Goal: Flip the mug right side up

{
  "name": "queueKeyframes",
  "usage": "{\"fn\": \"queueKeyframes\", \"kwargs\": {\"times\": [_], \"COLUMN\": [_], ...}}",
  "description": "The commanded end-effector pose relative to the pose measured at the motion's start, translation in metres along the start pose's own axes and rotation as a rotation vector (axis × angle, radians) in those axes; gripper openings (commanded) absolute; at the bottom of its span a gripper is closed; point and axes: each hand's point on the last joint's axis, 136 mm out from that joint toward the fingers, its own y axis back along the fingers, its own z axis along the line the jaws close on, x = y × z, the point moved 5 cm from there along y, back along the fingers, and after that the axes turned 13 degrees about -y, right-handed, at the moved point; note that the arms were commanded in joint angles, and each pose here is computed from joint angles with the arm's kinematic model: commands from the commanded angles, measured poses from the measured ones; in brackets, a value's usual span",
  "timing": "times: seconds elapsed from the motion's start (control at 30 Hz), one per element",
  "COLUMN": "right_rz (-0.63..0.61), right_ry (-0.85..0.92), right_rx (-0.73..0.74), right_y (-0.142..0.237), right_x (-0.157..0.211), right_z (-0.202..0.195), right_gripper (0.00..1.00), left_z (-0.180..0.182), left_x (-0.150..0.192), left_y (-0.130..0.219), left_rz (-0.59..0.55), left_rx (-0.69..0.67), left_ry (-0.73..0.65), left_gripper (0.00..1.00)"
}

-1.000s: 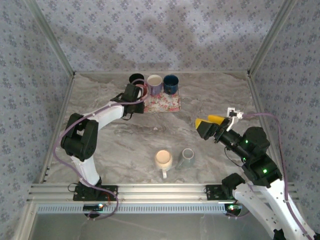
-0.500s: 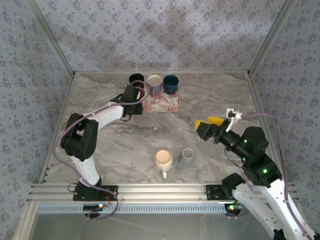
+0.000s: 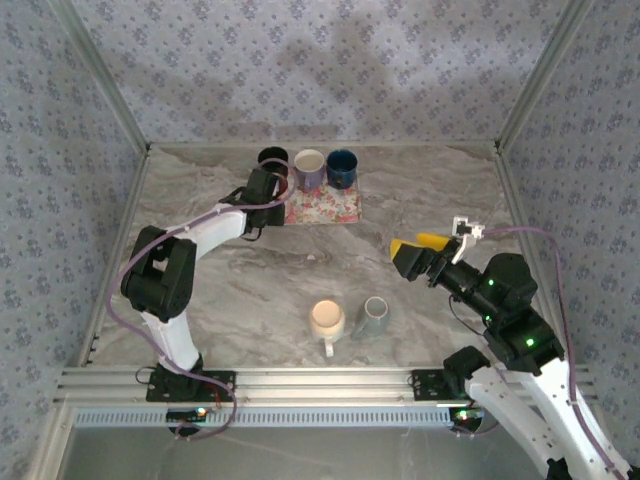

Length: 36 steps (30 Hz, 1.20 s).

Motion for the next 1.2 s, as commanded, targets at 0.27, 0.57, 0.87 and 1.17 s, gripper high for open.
{"fn": "queueKeyframes", "kwargs": {"times": [0.27,0.57,0.87,1.17], "right_rz": [-0.009,0.175,0.571,0.661], "right_ry": [0.022,0.032,0.299,0.104], "right_rx": [0.01,0.136,0.487,0.783], "right_y": [0.005,-0.016,-0.076,-0.107], "right_x": [-0.006,0.005,0.086,0.152], "right_z": [0.007,0.0,0.008,-0.009], "right_gripper": [1.0,0.97,0.98,1.0], "left_z": [0.014,0.023,0.032,0.025], "left_x": [-0.017,0.002,0.023,0.044], "left_y": [0.052,0.16,0.251,0.26], "left_rz": [-0.123,-0.231,-0.373,-0.441], "left_rx": [-0.025,-0.022,-0.052,0.009], "left_ry": [0.099,0.192,0.034,-0.025], "left_gripper": [0.63,0.7,0.69,0.69]}}
